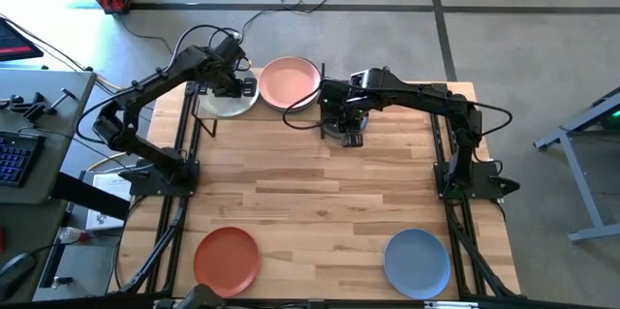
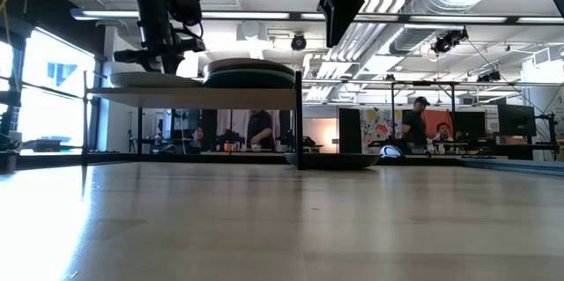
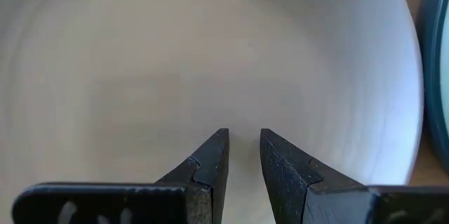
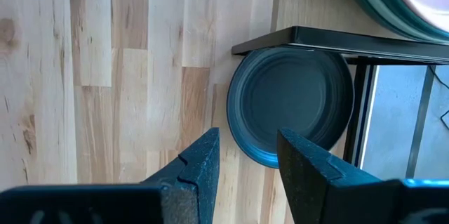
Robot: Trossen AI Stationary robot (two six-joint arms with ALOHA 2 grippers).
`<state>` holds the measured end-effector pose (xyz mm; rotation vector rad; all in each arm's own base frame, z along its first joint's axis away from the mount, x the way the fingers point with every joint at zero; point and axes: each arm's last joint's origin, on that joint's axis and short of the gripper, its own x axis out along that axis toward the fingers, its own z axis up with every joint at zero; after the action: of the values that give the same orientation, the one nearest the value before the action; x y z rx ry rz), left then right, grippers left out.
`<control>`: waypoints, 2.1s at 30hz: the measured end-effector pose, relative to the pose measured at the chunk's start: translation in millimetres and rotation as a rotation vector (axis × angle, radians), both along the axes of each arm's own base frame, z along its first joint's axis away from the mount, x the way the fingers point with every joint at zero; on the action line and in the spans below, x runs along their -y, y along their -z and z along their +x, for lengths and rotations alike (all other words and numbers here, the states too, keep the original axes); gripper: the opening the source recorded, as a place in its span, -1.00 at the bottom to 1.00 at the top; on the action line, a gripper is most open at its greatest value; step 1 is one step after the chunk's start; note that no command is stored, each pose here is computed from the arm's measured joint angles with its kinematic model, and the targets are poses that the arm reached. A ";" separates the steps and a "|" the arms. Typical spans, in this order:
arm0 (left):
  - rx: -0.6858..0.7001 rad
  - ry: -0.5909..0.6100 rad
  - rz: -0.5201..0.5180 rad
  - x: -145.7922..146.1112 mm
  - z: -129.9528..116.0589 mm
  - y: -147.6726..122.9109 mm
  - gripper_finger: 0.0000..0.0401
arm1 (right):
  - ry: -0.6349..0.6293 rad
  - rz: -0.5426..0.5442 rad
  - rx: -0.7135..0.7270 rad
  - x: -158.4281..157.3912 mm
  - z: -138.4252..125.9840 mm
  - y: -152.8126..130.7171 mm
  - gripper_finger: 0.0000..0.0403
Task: Place and stack plates onto a shelf
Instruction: Put the white plate on the shelf, then stack the black plate on top of the white plate on the shelf
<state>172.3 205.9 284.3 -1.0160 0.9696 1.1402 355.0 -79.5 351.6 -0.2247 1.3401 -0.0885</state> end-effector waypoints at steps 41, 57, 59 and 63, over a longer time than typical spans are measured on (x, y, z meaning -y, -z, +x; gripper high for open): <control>0.081 0.601 0.022 158.3 -7.4 -60.0 -0.62 | 0.300 0.246 0.064 -16.0 2.6 0.6 -0.41; 0.078 0.783 0.028 189.3 -1.4 -60.1 -0.62 | 0.316 0.181 0.029 -108.1 19.0 18.6 -0.41; 0.068 0.790 0.047 191.0 -1.2 -60.1 -0.62 | 0.311 0.160 0.014 -116.5 21.6 24.5 -0.41; 0.062 0.801 0.059 193.3 -1.1 -60.2 -0.62 | 0.299 0.127 -0.020 -125.3 26.1 35.3 -0.41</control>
<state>171.2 12.5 344.5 -0.5158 1.1358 0.4606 381.1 45.8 316.3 0.0835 1.3859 -0.2521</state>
